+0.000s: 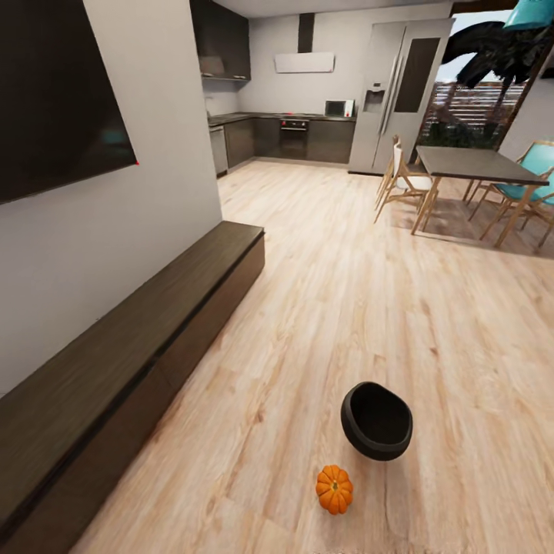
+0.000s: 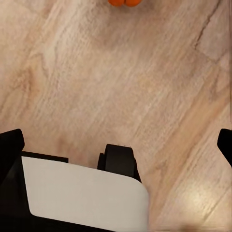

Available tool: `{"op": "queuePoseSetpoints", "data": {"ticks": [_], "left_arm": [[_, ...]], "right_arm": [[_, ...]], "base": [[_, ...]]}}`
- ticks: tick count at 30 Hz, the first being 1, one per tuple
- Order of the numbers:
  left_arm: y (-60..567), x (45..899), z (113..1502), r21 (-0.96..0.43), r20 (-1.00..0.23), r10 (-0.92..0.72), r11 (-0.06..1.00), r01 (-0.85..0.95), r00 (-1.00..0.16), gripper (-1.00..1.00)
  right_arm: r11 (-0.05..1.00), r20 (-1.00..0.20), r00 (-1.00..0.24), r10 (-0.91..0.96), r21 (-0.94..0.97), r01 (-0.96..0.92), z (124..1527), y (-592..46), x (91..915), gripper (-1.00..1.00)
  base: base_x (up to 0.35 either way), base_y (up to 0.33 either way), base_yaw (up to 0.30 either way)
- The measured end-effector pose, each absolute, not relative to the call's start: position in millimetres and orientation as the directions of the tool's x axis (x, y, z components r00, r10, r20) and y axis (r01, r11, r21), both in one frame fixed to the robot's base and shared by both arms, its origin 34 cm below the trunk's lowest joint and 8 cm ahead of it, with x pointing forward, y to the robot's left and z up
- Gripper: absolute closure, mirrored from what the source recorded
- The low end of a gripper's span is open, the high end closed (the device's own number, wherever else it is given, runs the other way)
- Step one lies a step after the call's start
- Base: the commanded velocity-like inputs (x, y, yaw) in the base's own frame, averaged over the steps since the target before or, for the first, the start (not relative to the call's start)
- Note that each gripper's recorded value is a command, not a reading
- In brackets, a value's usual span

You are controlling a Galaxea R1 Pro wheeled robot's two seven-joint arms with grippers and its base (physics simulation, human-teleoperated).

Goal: Place each of the two pumpkins and all three candles from the living room inside a cabinet in the living room (use any cabinet), then make sure every cabinet is closed, and position the cauldron so it is next to a table in the living room.

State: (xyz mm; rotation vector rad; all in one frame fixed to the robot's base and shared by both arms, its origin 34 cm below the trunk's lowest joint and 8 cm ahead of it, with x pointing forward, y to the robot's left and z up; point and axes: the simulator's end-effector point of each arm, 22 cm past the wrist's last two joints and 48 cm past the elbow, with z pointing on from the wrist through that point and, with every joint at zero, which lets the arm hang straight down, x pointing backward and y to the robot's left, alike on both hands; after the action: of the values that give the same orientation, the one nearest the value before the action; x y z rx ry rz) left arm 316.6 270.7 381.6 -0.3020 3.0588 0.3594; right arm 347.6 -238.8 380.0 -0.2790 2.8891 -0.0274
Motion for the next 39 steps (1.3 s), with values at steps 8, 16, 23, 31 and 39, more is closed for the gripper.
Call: {"op": "queuePoseSetpoints", "data": {"ticks": [8,16,23,31,39], "left_arm": [[270.4,316.5,381.6,0.225,-0.069,-0.187,0.954,-0.198,-0.980,-1.00],[271.0,316.6,381.6,0.225,-0.069,-0.187,0.954,-0.198,-0.980,-1.00],[269.2,316.7,381.5,0.223,-0.069,-0.185,0.955,-0.196,-0.980,-1.00],[269.0,316.2,381.3,0.223,-0.067,-0.184,0.955,-0.195,-0.981,-1.00],[268.8,314.5,380.5,0.223,-0.063,-0.184,0.955,-0.194,-0.981,-1.00]], "right_arm": [[0.982,-0.234,-0.953,-0.190,-0.041,-0.186,380.0,-238.4,347.7,-1.00],[0.982,-0.233,-0.954,-0.191,-0.041,-0.186,379.9,-238.3,347.4,-1.00],[0.982,-0.233,-0.954,-0.191,-0.041,-0.187,379.9,-238.3,347.5,-1.00],[0.982,-0.232,-0.954,-0.191,-0.041,-0.187,379.6,-238.7,346.9,-1.00],[0.982,-0.227,-0.955,-0.191,-0.040,-0.187,378.7,-239.3,345.1,-1.00]], "base": [[0.000,0.000,-0.213],[0.000,0.000,-0.012],[0.007,-0.114,0.000],[0.087,-0.280,-0.083],[0.071,-0.146,-0.262]]}}
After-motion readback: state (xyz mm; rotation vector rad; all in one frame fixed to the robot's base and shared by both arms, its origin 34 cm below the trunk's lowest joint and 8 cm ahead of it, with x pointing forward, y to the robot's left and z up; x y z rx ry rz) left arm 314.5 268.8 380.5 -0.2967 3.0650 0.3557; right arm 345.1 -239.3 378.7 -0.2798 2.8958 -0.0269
